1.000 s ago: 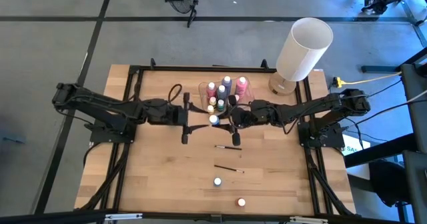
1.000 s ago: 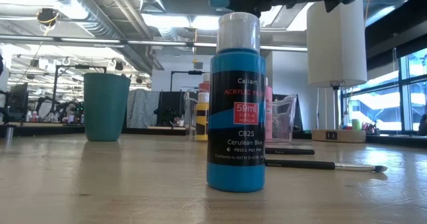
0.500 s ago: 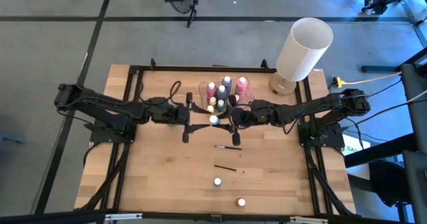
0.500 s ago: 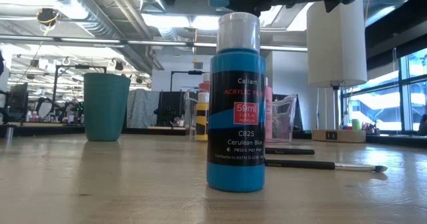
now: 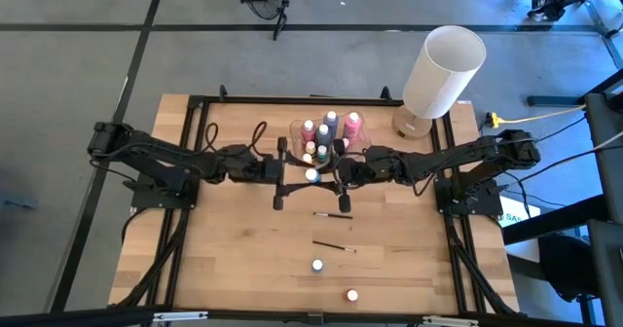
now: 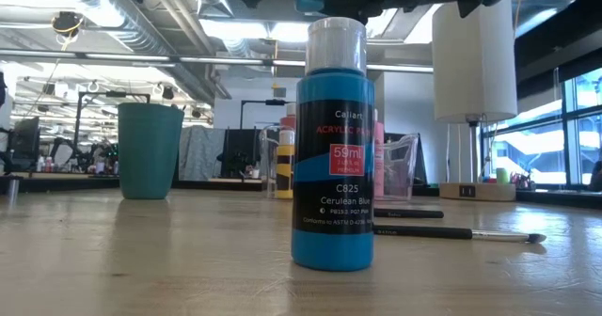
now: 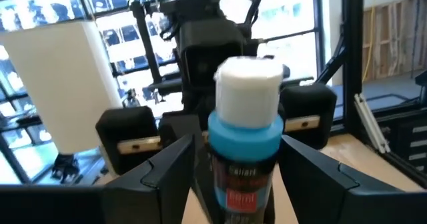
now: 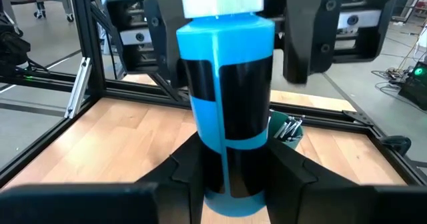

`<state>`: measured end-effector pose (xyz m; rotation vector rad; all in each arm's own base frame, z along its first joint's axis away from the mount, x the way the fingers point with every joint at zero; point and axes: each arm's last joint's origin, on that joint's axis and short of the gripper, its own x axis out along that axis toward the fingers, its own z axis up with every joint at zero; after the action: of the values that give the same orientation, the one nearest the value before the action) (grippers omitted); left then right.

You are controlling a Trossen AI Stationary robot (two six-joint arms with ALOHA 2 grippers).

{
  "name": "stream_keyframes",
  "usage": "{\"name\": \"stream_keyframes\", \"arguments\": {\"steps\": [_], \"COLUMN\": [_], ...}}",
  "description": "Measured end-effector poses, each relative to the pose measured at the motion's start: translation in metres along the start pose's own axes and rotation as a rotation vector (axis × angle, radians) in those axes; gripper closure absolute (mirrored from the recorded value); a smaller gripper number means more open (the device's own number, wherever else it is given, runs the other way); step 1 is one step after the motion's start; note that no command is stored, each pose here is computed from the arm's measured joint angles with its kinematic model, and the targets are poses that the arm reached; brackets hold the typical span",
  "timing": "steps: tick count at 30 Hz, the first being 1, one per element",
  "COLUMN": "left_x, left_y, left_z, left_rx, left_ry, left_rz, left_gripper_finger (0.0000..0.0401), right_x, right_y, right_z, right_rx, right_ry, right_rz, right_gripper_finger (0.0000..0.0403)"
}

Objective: Pick & Place Paint Supplies
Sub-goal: Put the blue paint bottle into the transparent bin

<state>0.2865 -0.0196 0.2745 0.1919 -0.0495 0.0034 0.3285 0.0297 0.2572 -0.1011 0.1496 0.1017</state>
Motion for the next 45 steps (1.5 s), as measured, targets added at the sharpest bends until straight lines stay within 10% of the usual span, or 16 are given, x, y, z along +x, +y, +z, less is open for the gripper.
{"name": "stream_keyframes", "arguments": {"steps": [20, 34, 45], "left_x": [0.002, -0.013, -0.035], "left_y": [0.0, 0.004, 0.012], "left_z": [0.0, 0.009, 0.006], "left_rx": [0.057, 0.068, 0.057], "left_ry": [-0.023, 0.045, 0.28], "left_rz": [-0.009, 0.038, 0.215], "left_gripper_finger": [0.0291, 0.0302, 0.0302], "right_x": [0.0, -0.003, -0.014], "right_y": [0.0, 0.001, -0.001], "right_z": [0.001, -0.007, 0.006], "right_rx": [-0.002, 0.083, 0.022], "right_ry": [-0.007, 0.103, 0.065], "right_rz": [-0.001, -0.015, -0.032], "right_gripper_finger": [0.0286, 0.0124, 0.0106]}}
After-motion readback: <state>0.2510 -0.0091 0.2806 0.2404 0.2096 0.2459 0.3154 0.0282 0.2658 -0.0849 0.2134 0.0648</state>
